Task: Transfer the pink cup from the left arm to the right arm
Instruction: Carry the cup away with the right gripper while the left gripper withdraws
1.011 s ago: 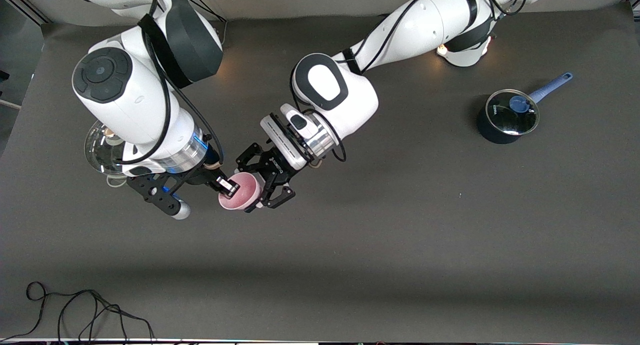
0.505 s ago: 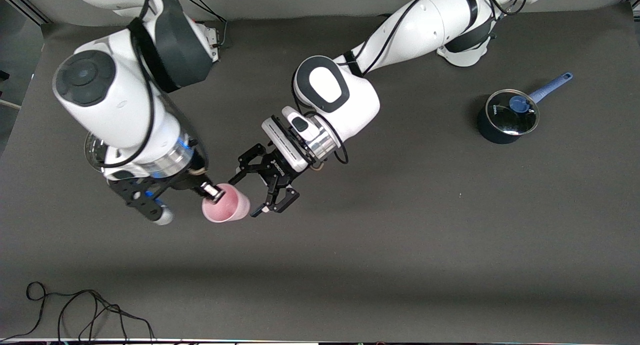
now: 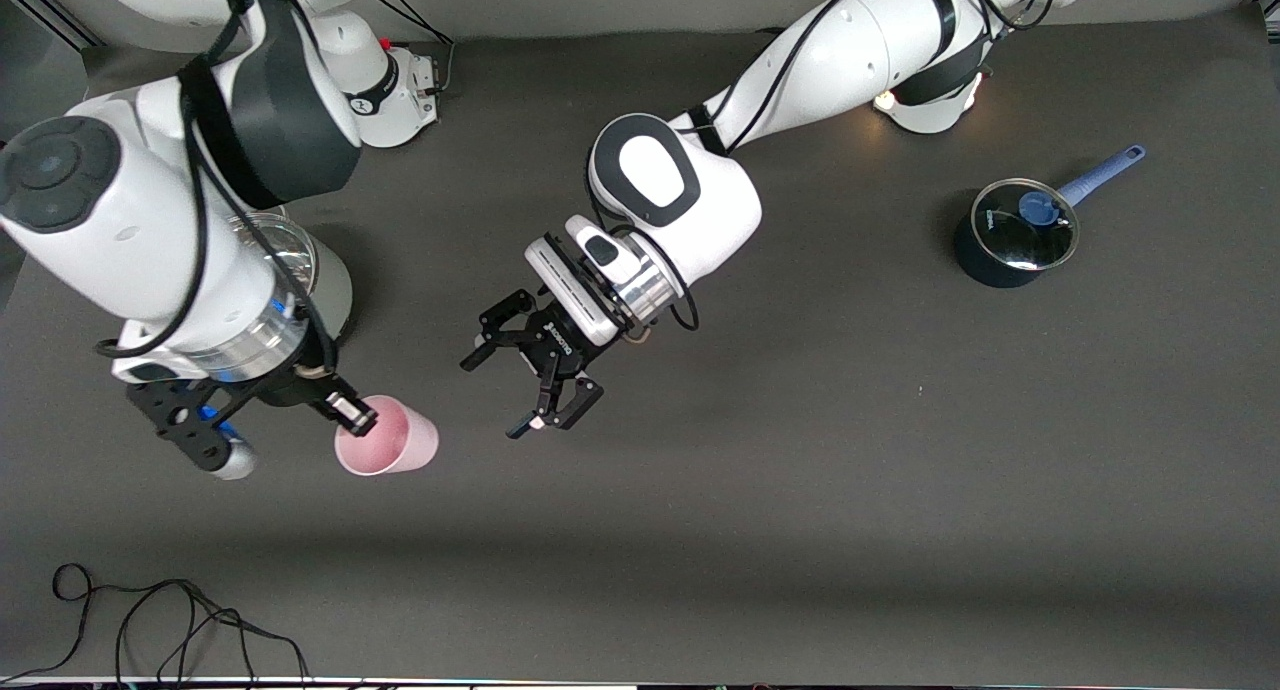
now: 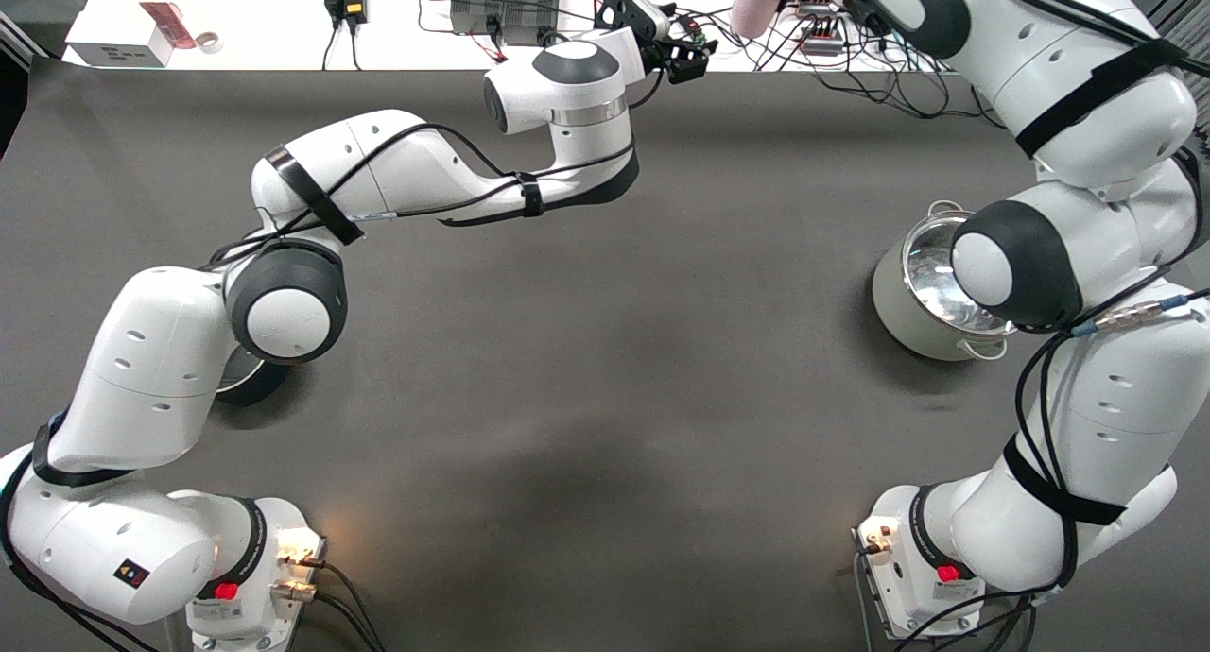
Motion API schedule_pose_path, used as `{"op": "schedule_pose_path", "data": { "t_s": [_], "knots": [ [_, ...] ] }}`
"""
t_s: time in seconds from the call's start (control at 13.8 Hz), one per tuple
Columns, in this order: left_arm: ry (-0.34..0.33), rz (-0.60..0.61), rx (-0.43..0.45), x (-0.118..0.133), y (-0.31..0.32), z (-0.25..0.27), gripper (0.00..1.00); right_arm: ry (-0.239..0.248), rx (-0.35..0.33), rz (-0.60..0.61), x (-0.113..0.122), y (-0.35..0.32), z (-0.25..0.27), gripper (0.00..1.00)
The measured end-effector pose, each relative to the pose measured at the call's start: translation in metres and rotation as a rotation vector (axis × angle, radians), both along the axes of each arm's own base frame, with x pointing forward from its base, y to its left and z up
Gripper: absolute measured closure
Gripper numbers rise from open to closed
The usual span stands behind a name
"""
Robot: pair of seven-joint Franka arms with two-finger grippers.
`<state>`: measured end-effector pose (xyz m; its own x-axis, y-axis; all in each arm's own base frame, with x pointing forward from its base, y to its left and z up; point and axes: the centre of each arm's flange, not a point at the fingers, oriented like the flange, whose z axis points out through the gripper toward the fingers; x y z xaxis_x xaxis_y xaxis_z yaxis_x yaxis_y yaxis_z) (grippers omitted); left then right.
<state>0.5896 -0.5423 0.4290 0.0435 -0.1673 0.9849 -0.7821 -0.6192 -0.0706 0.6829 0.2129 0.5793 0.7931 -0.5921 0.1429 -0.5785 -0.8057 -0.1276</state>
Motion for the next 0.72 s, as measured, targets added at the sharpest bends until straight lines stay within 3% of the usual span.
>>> {"op": "schedule_pose_path", "data": {
  "t_s": [0.22, 0.43, 0.58, 0.72],
  "knots": [
    [-0.131, -0.022, 0.075, 0.04, 0.031, 0.004, 0.0, 0.0, -0.021, -0.011, 0.017, -0.067, 0.0, 0.94],
    [-0.226, -0.126, 0.146, 0.092, 0.079, -0.005, 0.0, 0.021, -0.066, 0.096, 0.03, -0.157, -0.006, 0.94],
    [-0.237, -0.216, 0.207, 0.111, 0.105, -0.013, 0.0, 0.073, -0.086, 0.238, 0.028, -0.224, -0.012, 0.94],
    [-0.173, -0.307, 0.283, 0.117, 0.121, -0.008, 0.0, 0.114, -0.08, 0.409, 0.02, -0.29, -0.019, 0.94]
  ]
}}
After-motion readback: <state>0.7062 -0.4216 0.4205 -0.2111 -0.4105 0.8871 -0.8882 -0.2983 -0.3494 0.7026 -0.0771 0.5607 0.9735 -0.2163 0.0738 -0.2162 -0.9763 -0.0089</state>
